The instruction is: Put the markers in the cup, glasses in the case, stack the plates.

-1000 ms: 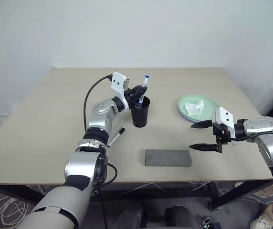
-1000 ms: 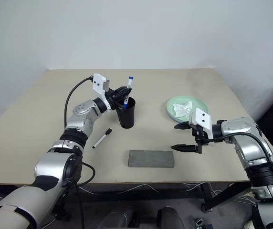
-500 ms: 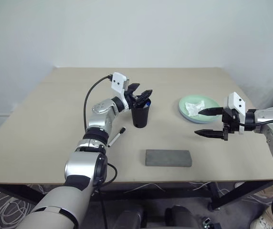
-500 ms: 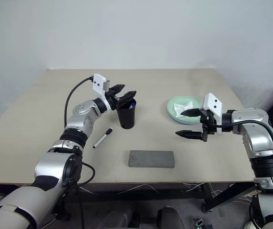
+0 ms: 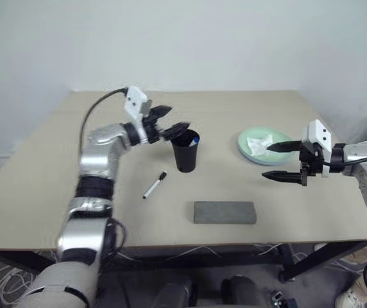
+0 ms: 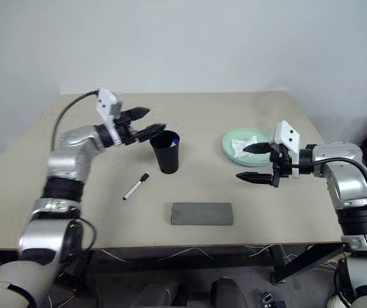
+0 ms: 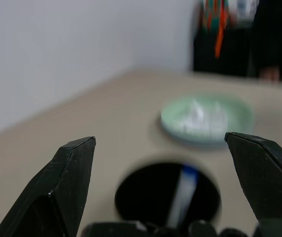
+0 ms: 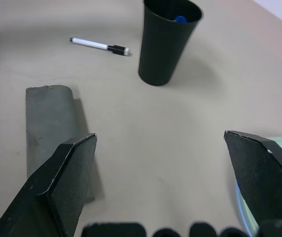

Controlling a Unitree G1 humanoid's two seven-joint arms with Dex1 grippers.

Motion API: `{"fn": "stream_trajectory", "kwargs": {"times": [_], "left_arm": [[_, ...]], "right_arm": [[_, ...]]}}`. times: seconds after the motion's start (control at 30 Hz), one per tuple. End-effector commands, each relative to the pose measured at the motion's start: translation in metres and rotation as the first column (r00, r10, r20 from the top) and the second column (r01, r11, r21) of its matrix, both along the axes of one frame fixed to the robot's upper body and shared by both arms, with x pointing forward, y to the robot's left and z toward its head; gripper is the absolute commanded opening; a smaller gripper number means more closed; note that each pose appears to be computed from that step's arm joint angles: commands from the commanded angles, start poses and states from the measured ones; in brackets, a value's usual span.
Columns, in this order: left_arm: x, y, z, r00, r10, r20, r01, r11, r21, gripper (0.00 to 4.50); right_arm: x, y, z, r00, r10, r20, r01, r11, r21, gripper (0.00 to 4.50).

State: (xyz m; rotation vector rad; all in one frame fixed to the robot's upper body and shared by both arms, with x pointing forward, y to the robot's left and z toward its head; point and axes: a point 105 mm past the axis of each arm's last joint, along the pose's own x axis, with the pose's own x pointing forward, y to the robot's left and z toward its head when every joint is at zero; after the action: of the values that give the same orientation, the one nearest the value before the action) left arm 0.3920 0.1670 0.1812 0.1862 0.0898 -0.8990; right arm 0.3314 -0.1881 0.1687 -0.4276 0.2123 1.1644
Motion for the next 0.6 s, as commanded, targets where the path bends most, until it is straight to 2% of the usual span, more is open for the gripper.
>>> {"fn": "stream_trajectory", "kwargs": {"times": [0.03, 0.1, 0.23, 0.43, 0.6], "left_arm": [[-0.021, 0.011, -0.003, 0.998, -0.044, -0.053, 0.048, 0.996, 0.073, 4.46], [-0.024, 0.022, -0.012, 0.997, -0.008, -0.080, 0.017, 0.993, 0.115, 4.46], [-0.015, 0.037, -0.031, 0.985, 0.120, -0.124, -0.099, 0.981, 0.164, 4.46], [-0.002, 0.022, -0.052, 0.966, 0.192, -0.175, -0.156, 0.968, 0.198, 4.46], [0.009, 0.011, -0.064, 0.959, 0.228, -0.165, -0.176, 0.943, 0.281, 4.46]], "right_arm": [[0.001, -0.005, 0.020, 0.998, -0.005, 0.061, 0.004, 1.000, 0.027, 4.50], [0.001, -0.005, 0.020, 0.998, -0.007, 0.061, 0.005, 1.000, 0.028, 4.50], [0.003, -0.005, 0.021, 0.998, -0.009, 0.063, 0.007, 1.000, 0.029, 4.50], [0.004, -0.003, 0.019, 0.998, -0.003, 0.061, 0.002, 1.000, 0.021, 4.50], [0.003, 0.000, 0.017, 0.998, 0.002, 0.058, -0.003, 1.000, 0.018, 4.50]]}}
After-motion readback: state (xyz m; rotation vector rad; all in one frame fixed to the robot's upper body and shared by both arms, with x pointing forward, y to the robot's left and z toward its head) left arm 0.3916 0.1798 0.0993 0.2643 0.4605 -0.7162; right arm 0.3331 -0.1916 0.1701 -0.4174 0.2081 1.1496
